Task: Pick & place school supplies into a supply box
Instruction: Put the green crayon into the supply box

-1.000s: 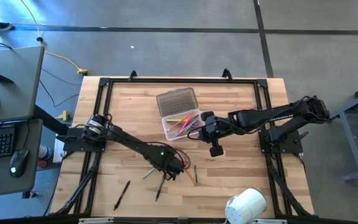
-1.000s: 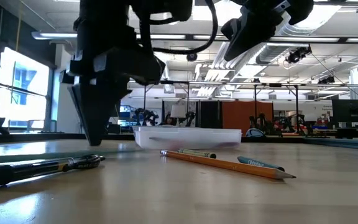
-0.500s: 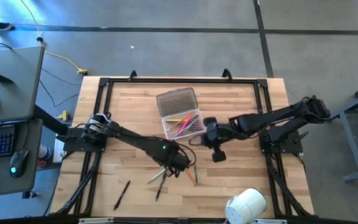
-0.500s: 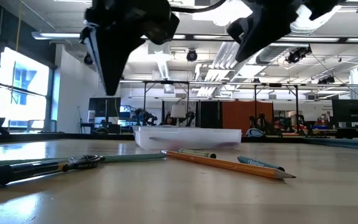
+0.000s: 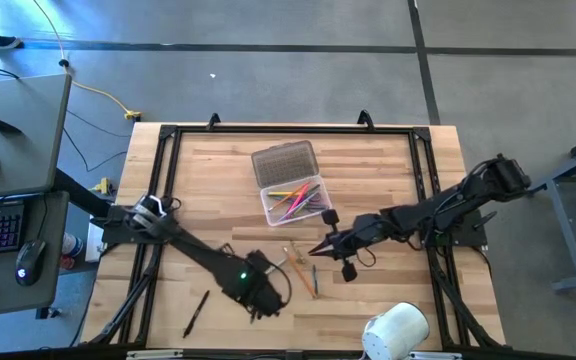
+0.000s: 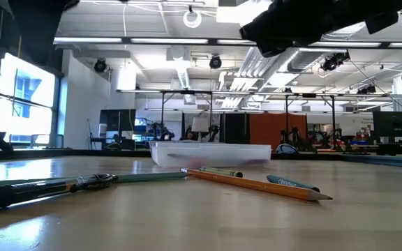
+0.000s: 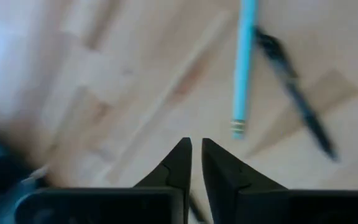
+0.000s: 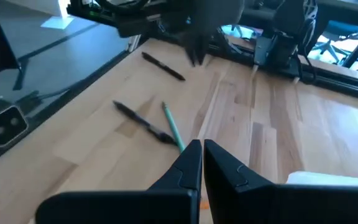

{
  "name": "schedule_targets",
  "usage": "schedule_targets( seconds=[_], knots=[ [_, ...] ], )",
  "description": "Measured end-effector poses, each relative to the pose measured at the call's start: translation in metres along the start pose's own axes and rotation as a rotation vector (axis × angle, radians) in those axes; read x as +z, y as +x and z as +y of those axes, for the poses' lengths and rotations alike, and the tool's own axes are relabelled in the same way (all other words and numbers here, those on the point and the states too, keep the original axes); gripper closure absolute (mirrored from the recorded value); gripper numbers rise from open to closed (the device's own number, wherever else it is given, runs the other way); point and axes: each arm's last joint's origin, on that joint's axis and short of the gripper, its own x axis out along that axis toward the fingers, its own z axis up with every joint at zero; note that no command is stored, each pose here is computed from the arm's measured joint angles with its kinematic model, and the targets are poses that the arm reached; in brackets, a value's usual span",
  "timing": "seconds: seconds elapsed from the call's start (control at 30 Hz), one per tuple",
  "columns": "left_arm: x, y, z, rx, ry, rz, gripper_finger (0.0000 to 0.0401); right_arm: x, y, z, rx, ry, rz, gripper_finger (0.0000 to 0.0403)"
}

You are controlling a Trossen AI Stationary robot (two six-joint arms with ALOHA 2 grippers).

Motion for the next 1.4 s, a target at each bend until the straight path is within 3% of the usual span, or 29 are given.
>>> schedule_targets(
  seconds=[0.07, 0.2, 0.37, 0.6, 0.83, 1.2, 1.4],
  knots=[
    [-0.005, -0.005, 0.003, 0.057, -0.030, -0.052, 0.0345, 0.001, 0.005, 0.000, 0.002, -0.001, 0.016, 0.0402],
    [-0.007, -0.010, 0.002, 0.035, -0.052, -0.130, 0.0365, -0.002, 0.023, 0.000, 0.040, 0.002, 0.101, 0.0402],
    [-0.006, -0.011, 0.003, 0.028, -0.112, -0.127, 0.0375, -0.021, 0.049, 0.002, 0.126, 0.044, 0.277, 0.0402],
    [-0.006, -0.011, 0.003, 0.026, -0.142, -0.132, 0.0347, -0.019, 0.058, -0.010, -0.038, 0.079, 0.499, 0.0402],
    [-0.006, -0.011, 0.003, 0.022, -0.171, -0.134, 0.0342, -0.009, 0.061, -0.021, -0.010, 0.162, 0.500, 0.0402],
    [-0.003, -0.011, -0.004, -0.047, -0.153, -0.161, 0.0341, -0.006, 0.062, -0.022, -0.021, 0.131, 0.464, 0.0402],
    [-0.003, -0.012, -0.005, -0.053, -0.135, -0.175, 0.0341, -0.006, 0.062, -0.014, 0.206, 0.072, 0.445, 0.0402]
  ],
)
